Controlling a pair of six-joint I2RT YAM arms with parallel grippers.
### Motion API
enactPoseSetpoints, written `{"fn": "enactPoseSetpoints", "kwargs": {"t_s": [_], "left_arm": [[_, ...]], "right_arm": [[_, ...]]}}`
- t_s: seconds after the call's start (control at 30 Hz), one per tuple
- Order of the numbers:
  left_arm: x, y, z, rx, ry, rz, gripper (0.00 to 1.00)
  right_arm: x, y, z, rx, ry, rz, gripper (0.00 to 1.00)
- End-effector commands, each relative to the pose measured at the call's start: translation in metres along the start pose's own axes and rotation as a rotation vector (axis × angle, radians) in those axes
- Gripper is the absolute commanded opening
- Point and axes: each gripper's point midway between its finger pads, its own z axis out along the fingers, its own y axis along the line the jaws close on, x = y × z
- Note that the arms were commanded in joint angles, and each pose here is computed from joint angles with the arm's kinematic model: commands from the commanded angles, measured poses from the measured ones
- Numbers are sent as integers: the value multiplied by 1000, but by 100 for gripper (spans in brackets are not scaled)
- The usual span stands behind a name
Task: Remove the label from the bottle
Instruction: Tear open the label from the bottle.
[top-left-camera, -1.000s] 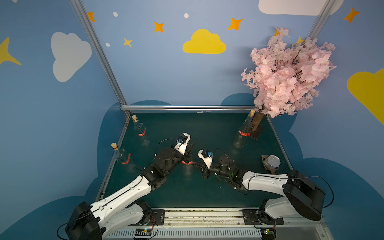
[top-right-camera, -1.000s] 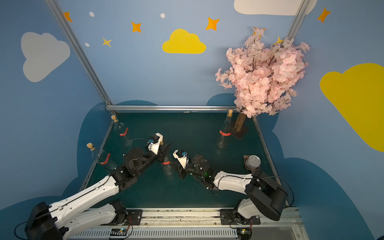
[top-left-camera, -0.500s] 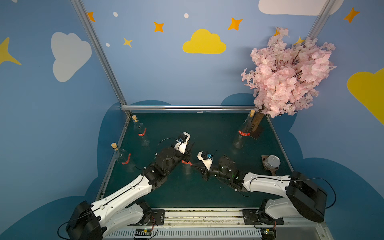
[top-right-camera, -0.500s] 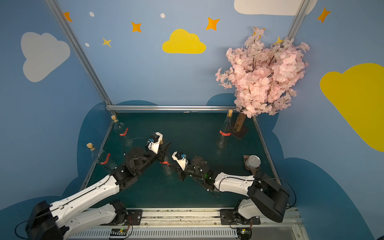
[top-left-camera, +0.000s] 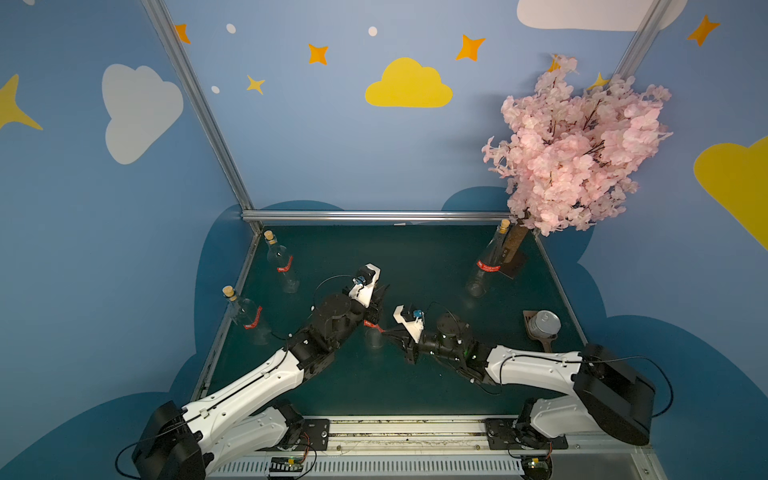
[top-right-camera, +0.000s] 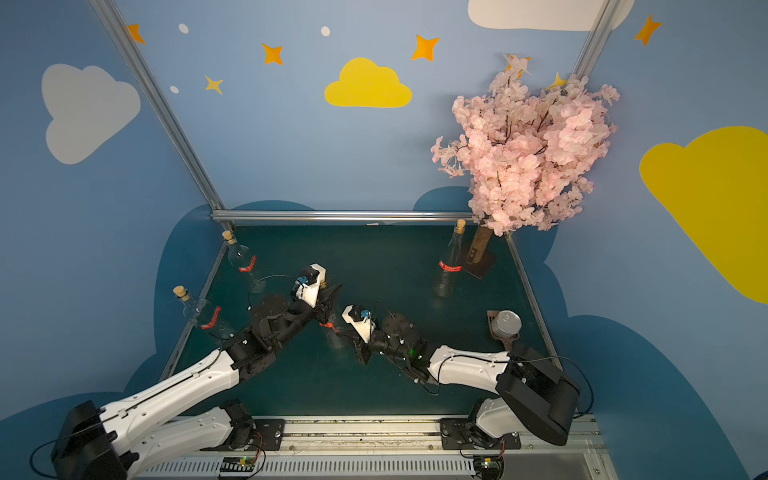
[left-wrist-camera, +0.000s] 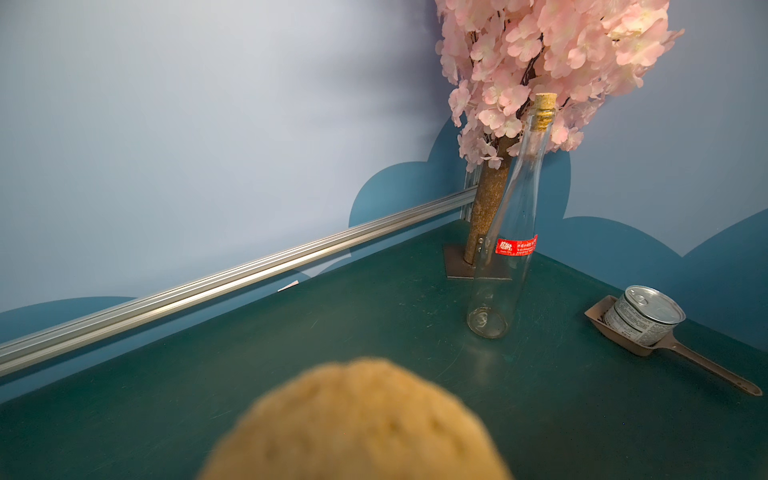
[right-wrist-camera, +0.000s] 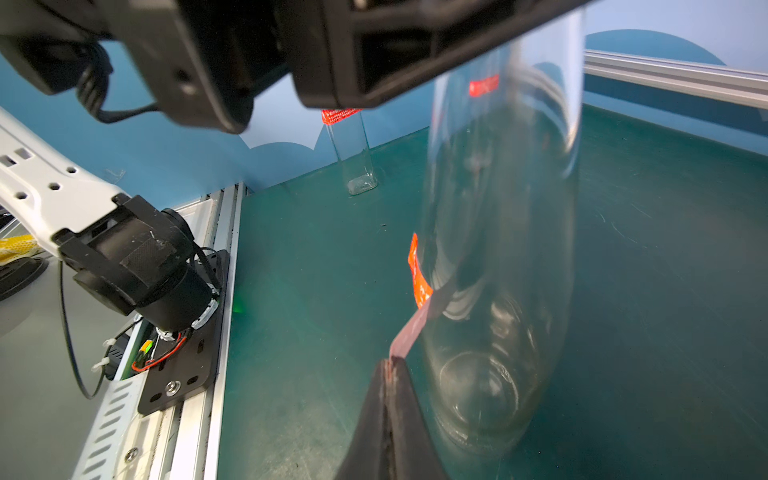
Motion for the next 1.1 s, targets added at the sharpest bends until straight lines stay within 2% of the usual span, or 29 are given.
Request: {"fn": "enactPoseSetpoints", "kwargs": {"t_s": [0.0, 1.07], "left_arm": [[18, 9, 3, -48, 74, 49, 3], [20, 9, 4, -48, 81, 50, 3]], "right_arm": [[-6, 12, 0, -52, -9, -18, 0], [-5, 26, 5, -114, 0, -32, 0]]}}
